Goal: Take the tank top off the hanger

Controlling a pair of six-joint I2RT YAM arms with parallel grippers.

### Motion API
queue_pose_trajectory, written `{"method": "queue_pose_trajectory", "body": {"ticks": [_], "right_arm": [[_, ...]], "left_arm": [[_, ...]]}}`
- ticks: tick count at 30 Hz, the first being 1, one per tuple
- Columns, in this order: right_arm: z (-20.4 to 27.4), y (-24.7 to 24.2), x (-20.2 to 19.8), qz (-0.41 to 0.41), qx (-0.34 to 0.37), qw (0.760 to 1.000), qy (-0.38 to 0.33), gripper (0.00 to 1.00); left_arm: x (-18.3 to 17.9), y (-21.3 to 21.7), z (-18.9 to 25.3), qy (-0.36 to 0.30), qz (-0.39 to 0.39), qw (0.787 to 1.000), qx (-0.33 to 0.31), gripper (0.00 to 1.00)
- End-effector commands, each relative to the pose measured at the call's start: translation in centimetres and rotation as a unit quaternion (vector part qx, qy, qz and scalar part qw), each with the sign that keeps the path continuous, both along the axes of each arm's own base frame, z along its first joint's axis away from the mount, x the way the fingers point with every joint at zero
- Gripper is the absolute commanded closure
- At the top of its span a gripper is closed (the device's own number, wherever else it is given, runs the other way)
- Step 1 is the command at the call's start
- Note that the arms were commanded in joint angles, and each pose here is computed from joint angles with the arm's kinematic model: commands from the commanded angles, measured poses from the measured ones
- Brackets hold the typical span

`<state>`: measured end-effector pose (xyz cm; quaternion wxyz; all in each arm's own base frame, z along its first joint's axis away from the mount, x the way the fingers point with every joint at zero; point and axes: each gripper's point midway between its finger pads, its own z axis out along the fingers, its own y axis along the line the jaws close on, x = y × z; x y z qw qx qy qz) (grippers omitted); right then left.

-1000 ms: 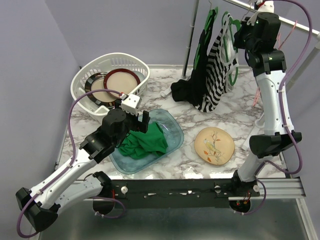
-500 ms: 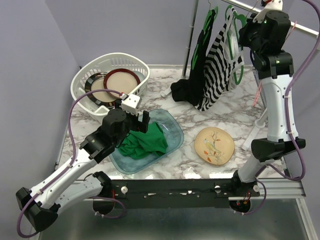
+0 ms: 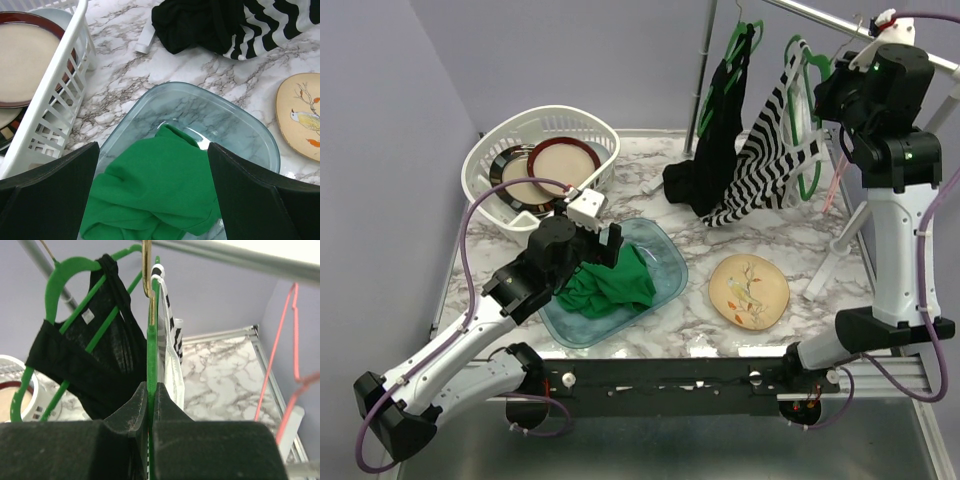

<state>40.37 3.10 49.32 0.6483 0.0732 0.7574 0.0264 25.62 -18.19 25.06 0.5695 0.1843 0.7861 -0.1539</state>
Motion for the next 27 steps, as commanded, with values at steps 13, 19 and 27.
{"method": "queue_pose_trajectory", "body": {"ticks": [13,19,27], "right_arm": [[1.1,2.3,-10.8,0.051,0.156,0.986,-0.031,0.99],[0.5,4.5,-13.0,0.099,0.232,0.967,-0.032,0.99],[-2.0,3.2,-14.2,0.027,0.324,0.946,-0.009,0.99]], "left_arm": [[-3.4,-7.9,10.9,-0.063,-0.233,0.966,-0.092,0.01],[-6.2,-12.2,17.3,-0.113,-0.319,0.93,-0.142,0.01],[-8.6,-19.6,17.0,-0.142,-0.341,0.92,-0.13,0.01]]}}
